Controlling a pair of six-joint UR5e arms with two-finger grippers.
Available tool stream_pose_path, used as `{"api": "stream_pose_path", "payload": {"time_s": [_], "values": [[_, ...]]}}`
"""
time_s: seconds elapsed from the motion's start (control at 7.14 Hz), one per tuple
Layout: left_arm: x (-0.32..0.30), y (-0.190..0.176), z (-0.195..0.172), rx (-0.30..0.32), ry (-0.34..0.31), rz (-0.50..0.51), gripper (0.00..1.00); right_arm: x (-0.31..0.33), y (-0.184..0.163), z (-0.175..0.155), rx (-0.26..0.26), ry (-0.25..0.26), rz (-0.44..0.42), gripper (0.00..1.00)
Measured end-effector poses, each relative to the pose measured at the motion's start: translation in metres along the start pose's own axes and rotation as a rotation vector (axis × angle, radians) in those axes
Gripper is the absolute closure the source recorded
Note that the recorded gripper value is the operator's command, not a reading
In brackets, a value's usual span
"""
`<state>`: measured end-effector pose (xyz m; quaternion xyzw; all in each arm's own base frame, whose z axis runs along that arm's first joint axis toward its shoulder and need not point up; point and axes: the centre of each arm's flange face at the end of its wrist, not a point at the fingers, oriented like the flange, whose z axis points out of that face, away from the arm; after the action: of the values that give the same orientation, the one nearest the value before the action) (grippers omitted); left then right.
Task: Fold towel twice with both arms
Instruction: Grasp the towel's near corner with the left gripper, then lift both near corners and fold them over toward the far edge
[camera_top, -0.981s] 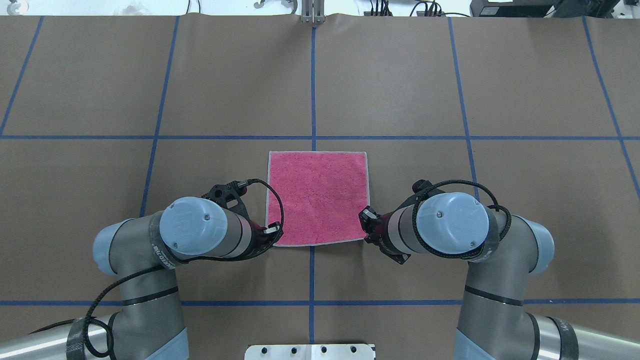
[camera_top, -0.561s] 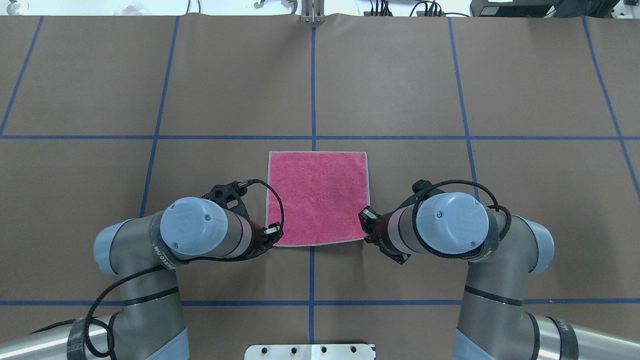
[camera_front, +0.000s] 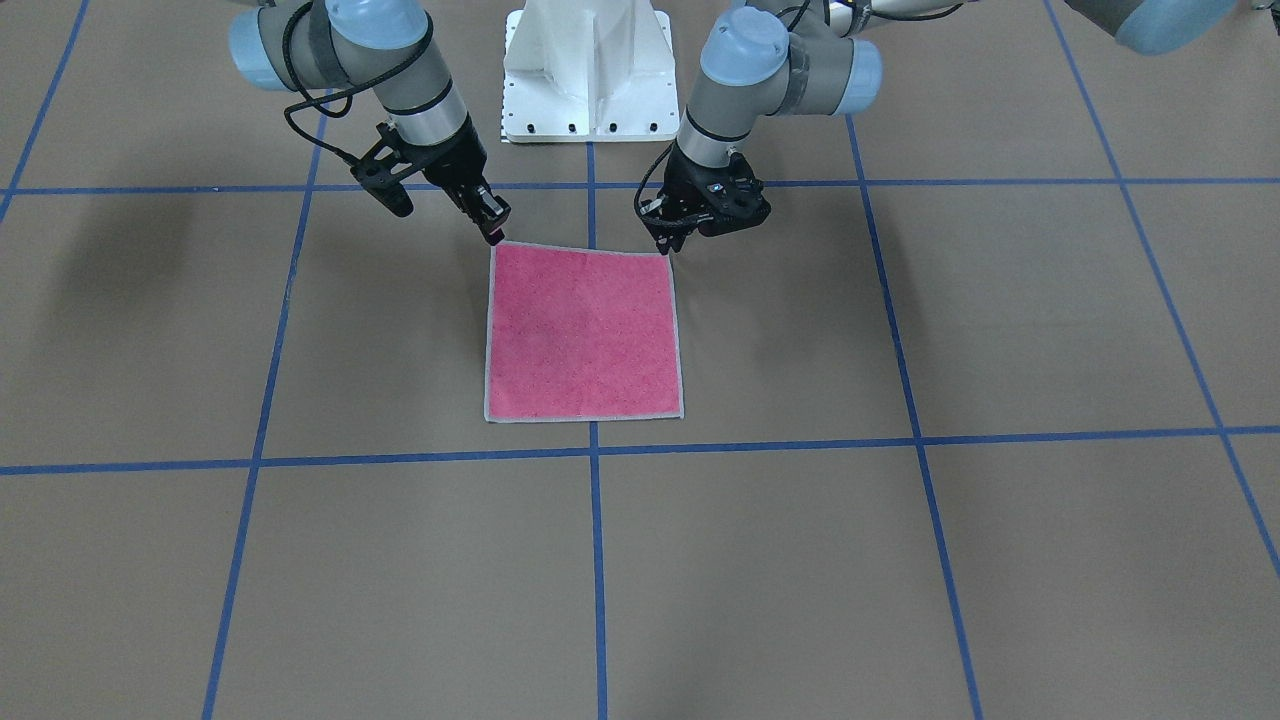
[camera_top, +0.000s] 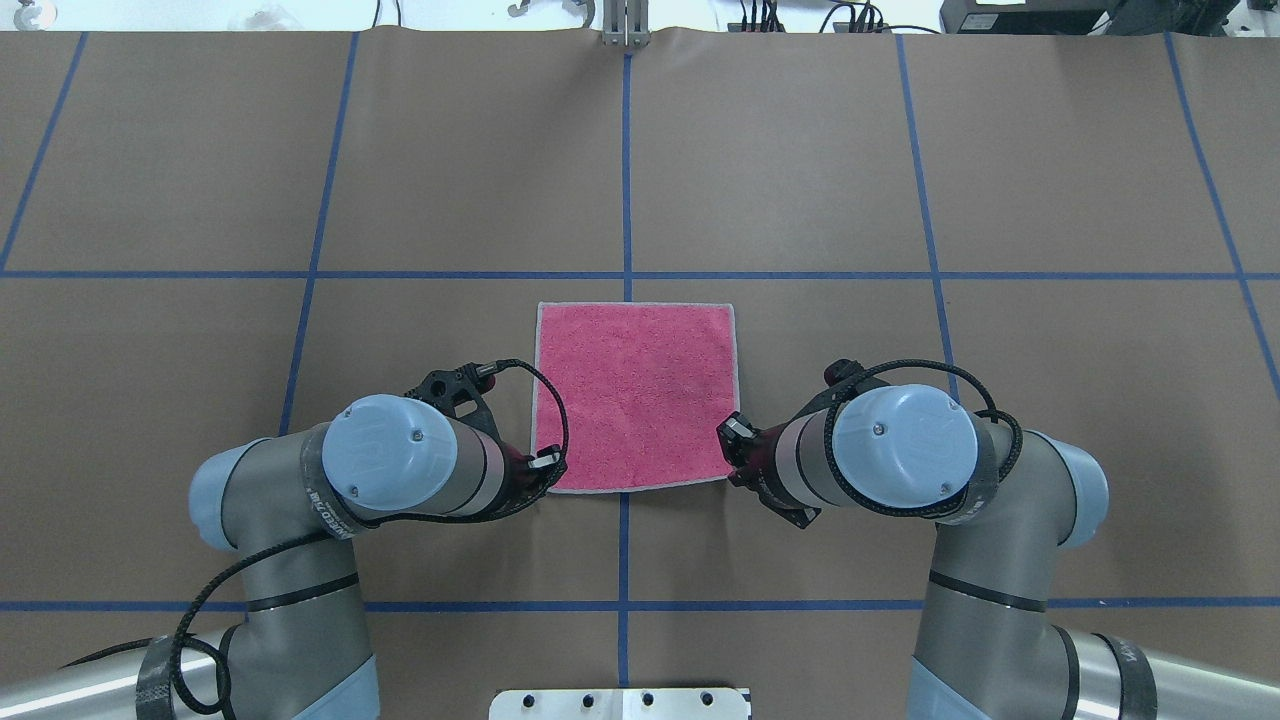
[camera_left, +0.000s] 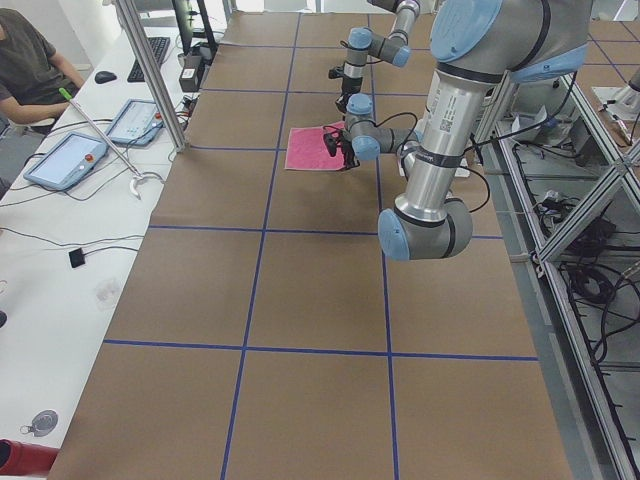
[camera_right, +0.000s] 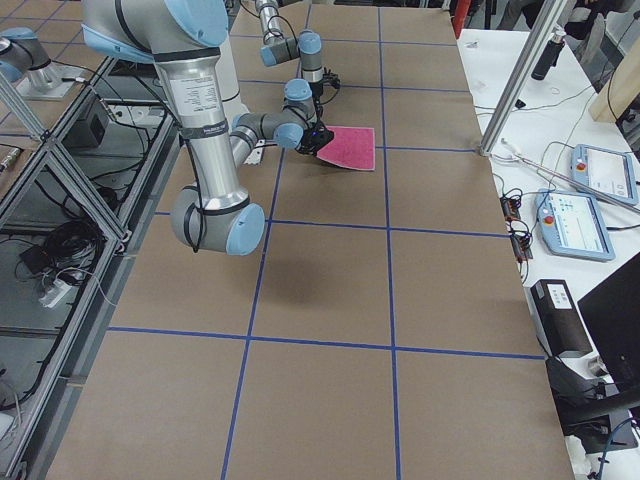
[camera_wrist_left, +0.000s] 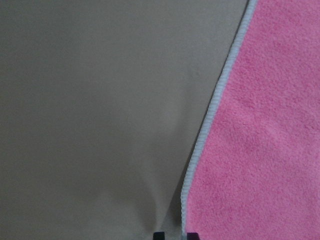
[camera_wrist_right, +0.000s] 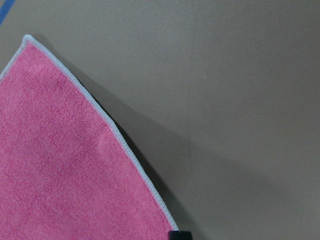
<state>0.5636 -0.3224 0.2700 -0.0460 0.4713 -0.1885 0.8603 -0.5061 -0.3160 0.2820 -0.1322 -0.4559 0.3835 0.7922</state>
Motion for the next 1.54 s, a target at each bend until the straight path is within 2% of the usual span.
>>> {"api": "stream_pose_path", "payload": {"time_s": [0.14, 0.84, 1.54], "values": [[0.0, 0.0, 0.001, 0.0, -0.002, -0.001, 1.0, 0.0, 0.0, 0.0, 0.0, -0.001, 0.0, 1.0], [0.015, 0.003, -0.012, -0.006, 0.035, -0.009, 1.0, 0.0, 0.0, 0.0, 0.0, 0.0, 0.0, 1.0], [0.027, 0.01, -0.059, -0.009, 0.126, -0.048, 1.0, 0.004, -0.001, -0.025, -0.041, -0.012, 0.0, 1.0]]}}
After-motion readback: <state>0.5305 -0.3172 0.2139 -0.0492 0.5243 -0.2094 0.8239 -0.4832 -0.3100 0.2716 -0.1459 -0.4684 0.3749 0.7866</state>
